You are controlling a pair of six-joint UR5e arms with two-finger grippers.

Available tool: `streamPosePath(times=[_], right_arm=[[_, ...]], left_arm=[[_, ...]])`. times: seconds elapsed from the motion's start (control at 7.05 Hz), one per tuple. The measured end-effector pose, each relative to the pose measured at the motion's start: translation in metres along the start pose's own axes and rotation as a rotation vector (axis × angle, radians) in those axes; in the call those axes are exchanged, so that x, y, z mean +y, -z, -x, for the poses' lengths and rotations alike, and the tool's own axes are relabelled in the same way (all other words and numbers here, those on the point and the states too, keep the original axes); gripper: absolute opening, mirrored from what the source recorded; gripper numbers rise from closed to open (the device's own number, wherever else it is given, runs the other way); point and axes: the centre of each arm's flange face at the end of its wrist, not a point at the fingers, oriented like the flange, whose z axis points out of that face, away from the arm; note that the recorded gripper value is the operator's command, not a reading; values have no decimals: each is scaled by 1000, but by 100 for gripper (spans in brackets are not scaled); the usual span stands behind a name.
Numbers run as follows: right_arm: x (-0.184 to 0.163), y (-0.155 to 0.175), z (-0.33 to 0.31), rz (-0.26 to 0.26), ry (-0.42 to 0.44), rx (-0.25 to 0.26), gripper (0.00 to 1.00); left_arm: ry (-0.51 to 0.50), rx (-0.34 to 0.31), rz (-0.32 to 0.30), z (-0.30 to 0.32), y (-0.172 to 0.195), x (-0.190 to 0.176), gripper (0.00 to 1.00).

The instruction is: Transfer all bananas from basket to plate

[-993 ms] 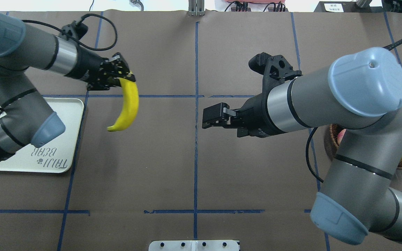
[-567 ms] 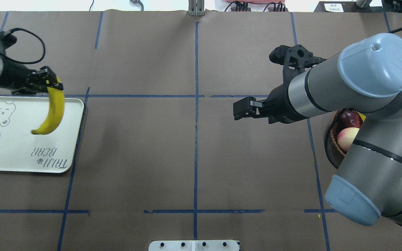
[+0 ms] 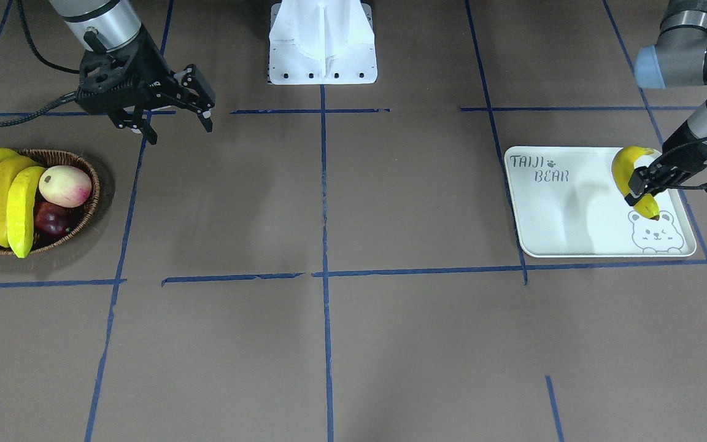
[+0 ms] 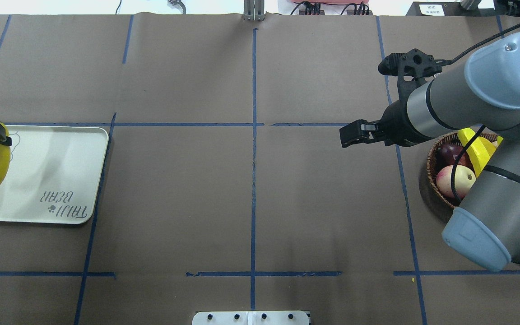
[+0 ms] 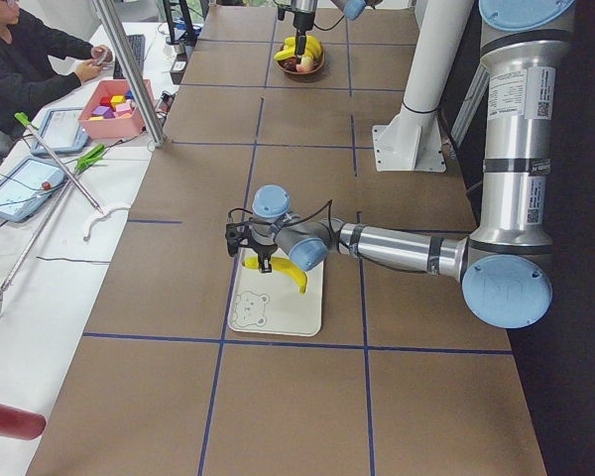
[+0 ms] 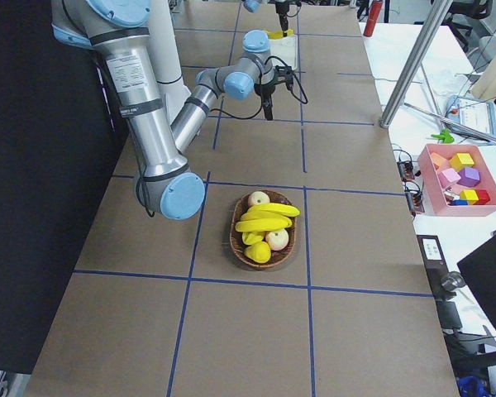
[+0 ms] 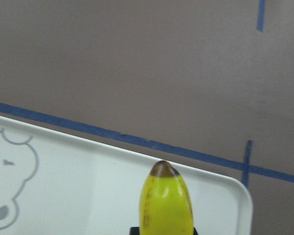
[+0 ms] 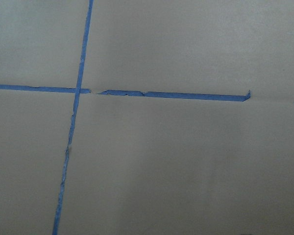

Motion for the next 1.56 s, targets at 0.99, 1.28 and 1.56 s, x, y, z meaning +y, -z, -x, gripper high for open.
streamPosePath(times=[0.99, 1.28, 1.56], right_arm=[[-3, 3, -6, 1, -10, 9, 100], [-13, 12, -19, 20, -32, 16, 100], [-20, 18, -39, 31, -17, 32, 100]], left_arm=[[-34, -104, 2, 42, -33, -6, 99], [-39, -104, -1, 43, -32, -6, 99], [-49, -60, 4, 32, -16, -2, 99]])
